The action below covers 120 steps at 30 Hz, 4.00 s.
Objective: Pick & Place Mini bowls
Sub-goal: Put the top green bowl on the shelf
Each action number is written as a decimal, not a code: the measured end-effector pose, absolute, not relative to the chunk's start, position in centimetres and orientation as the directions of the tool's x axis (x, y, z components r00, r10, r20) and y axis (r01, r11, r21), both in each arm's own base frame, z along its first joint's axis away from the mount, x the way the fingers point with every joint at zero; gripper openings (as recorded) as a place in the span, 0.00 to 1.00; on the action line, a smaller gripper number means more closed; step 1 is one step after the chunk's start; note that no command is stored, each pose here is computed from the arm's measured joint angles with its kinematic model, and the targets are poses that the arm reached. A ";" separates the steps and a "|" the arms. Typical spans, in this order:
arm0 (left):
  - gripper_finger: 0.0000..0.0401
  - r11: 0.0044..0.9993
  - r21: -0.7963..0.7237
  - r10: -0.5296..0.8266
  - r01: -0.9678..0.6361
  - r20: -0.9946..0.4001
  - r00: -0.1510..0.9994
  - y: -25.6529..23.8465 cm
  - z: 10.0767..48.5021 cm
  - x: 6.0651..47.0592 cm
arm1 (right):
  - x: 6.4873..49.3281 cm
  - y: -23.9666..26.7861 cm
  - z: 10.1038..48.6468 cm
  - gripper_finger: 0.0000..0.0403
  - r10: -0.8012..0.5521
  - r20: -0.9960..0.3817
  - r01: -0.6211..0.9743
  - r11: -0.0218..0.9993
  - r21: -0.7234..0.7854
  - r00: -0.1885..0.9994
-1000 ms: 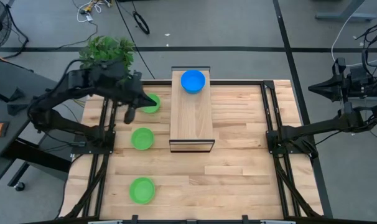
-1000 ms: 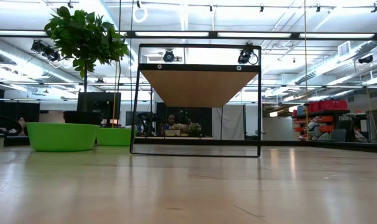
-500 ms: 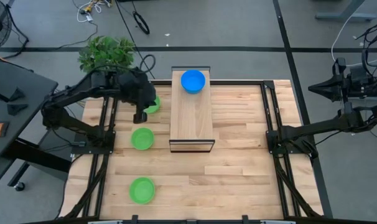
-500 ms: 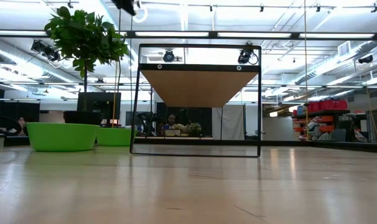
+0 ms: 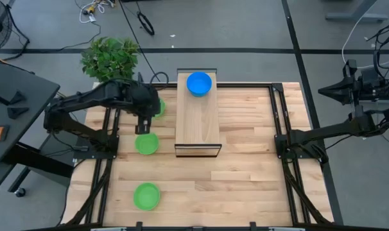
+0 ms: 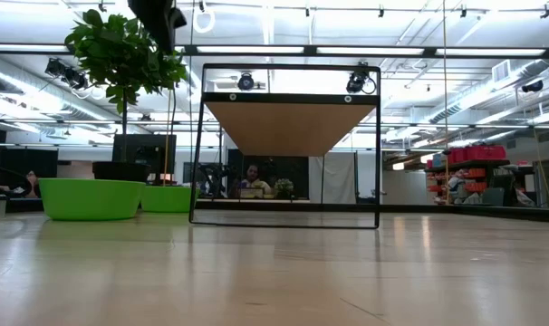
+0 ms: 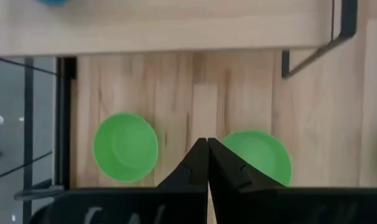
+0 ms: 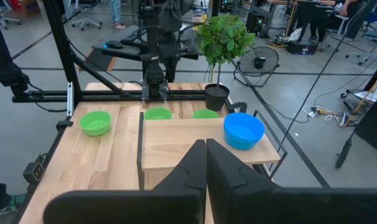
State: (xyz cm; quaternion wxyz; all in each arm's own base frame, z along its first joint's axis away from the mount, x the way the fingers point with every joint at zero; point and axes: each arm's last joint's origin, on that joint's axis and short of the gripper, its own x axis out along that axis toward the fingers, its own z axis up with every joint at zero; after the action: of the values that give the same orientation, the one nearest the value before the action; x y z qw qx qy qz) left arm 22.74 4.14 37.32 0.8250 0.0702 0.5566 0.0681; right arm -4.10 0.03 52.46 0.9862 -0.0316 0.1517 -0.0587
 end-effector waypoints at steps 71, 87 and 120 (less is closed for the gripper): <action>0.31 0.916 0.393 0.400 -0.082 -0.872 0.281 6.9 22.7 20.4 | -4.1 0.0 52.5 0.02 -0.125 -0.295 0.106 0.991 -0.080 0.947; 0.34 0.894 0.407 0.447 -0.188 -0.841 0.306 8.6 20.4 19.8 | -4.1 0.0 52.5 0.02 -0.125 -0.295 0.106 0.991 -0.080 0.947; 0.34 0.894 0.445 0.447 -0.054 -0.872 0.199 11.1 18.3 20.6 | -4.1 0.0 52.5 0.02 -0.126 -0.296 0.106 0.991 -0.080 0.947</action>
State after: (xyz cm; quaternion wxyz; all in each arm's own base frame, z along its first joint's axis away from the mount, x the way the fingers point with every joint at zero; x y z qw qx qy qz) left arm 20.58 11.10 18.27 0.7573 0.1606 0.6110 0.1653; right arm -4.10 0.03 52.46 0.9862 -0.0316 0.1517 -0.0588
